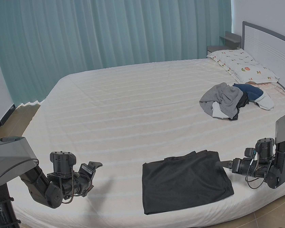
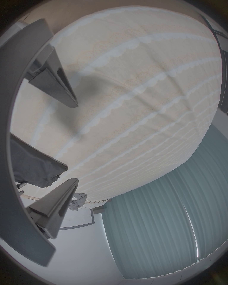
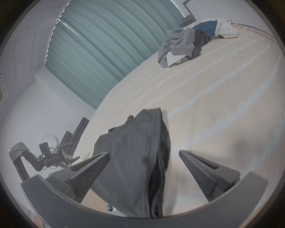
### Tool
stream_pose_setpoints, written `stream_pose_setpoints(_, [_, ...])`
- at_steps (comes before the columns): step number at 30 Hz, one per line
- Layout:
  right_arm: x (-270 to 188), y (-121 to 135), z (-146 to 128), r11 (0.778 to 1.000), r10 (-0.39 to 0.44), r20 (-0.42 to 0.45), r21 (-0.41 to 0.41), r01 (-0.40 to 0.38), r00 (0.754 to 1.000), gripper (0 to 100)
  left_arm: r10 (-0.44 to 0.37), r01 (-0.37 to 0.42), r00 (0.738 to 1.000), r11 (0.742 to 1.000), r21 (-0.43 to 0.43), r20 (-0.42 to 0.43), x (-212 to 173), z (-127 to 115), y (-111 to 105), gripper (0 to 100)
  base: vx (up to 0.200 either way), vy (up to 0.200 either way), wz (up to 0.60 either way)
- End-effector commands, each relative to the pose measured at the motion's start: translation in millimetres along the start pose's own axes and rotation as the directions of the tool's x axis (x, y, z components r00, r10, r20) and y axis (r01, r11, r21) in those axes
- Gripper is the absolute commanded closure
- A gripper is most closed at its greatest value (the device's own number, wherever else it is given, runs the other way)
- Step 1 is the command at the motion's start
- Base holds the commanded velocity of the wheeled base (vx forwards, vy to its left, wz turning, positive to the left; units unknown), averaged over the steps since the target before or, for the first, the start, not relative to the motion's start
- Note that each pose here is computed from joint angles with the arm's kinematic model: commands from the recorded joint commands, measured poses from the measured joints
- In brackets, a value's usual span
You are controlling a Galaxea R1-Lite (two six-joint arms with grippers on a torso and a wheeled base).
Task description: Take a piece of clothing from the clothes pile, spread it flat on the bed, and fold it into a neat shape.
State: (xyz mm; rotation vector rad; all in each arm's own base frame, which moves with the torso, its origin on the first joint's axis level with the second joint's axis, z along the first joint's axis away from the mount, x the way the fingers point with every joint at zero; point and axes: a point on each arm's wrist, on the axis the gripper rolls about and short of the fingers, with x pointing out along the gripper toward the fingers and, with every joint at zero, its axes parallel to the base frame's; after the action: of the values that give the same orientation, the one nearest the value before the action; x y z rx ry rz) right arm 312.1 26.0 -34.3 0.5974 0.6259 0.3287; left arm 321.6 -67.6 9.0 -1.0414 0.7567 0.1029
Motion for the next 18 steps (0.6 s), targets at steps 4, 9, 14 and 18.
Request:
stream_pose_setpoints(4, [44, -5, 19, 0.996, 0.023, 0.018, 0.082, -0.025, 1.000, 0, 0.004, -0.004, 1.000, 1.000, 0.001, -0.001, 0, -1, 1, 0, 0.000, 0.000, 0.00])
stream_pose_setpoints(9, [46, -6, 19, 0.995, 0.020, 0.007, 0.093, -0.021, 1.000, 0, 0.003, -0.003, 1.000, 1.000, 0.001, -0.002, 0, -1, 1, 0, 0.000, 0.000, 0.00])
stream_pose_setpoints(14, [49, -9, 21, 0.995, 0.019, 0.016, 0.095, -0.021, 1.000, 100, 0.004, -0.004, 1.000, 1.000, 0.002, -0.004, 0, -2, 1, 0, 0.000, 0.000, 0.00])
stream_pose_setpoints(18, [46, -12, 20, 0.994, 0.007, 0.012, 0.108, -0.009, 1.000, 100, 0.005, -0.005, 1.000, 1.000, 0.002, -0.002, 0, -1, 1, 0, 0.000, 0.000, 0.00])
